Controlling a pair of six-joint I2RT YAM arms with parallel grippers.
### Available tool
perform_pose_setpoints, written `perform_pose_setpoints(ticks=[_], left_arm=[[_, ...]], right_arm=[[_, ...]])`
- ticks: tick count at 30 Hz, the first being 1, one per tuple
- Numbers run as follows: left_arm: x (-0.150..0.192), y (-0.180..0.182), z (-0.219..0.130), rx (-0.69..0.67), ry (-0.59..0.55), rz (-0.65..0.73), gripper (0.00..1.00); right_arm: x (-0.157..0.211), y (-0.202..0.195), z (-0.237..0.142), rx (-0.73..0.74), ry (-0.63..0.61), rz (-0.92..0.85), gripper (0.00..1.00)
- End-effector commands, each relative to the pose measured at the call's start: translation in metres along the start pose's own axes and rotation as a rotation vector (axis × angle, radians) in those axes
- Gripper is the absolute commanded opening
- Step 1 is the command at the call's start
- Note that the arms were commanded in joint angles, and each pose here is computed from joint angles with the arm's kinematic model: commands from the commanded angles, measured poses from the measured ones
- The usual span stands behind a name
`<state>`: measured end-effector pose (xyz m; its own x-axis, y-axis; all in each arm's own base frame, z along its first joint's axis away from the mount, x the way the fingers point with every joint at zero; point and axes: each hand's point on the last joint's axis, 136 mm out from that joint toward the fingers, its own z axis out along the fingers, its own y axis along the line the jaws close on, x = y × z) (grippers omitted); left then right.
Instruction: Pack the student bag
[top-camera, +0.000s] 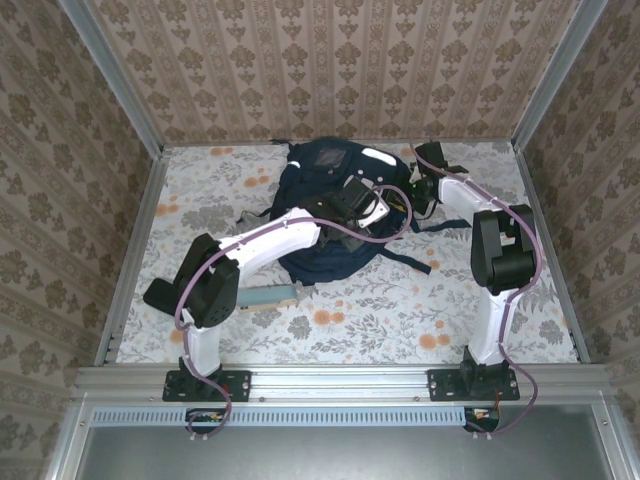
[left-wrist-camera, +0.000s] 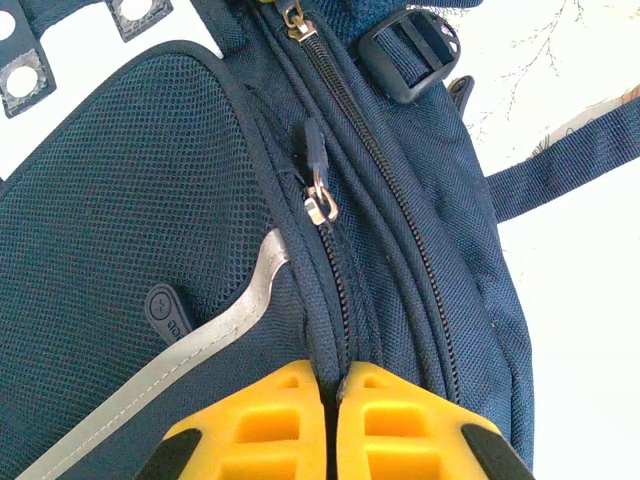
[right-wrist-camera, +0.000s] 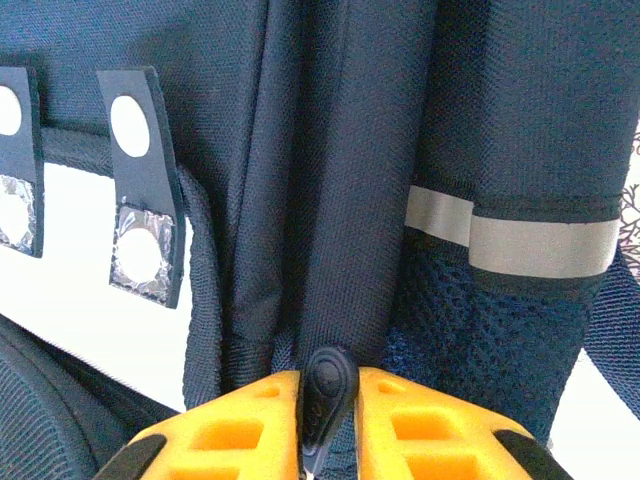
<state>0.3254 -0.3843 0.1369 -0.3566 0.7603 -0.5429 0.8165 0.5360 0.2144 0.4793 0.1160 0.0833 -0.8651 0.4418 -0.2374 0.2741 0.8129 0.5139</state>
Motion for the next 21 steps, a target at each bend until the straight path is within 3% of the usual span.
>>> perform_pose_setpoints(ticks=[1, 6, 11, 21], left_arm=[[-0.014, 0.011, -0.021, -0.026, -0.066, -0.044, 0.05], [-0.012, 0.009, -0.019, -0.016, -0.062, -0.046, 0.05], [-0.014, 0.009, -0.02, -0.013, -0.066, -0.048, 0.05], [-0.011, 0.011, -0.016, -0.009, -0.057, -0.07, 0.05]], right_arm=[[0.007, -0.017, 0.0, 0.109, 0.031, -0.026, 0.19], [0.01, -0.007, 0.004, 0.056, 0.059, -0.045, 0.3], [0.012, 0.004, 0.012, -0.011, 0.095, -0.048, 0.31], [0.006, -0.006, -0.011, 0.068, 0.004, -0.067, 0.12]])
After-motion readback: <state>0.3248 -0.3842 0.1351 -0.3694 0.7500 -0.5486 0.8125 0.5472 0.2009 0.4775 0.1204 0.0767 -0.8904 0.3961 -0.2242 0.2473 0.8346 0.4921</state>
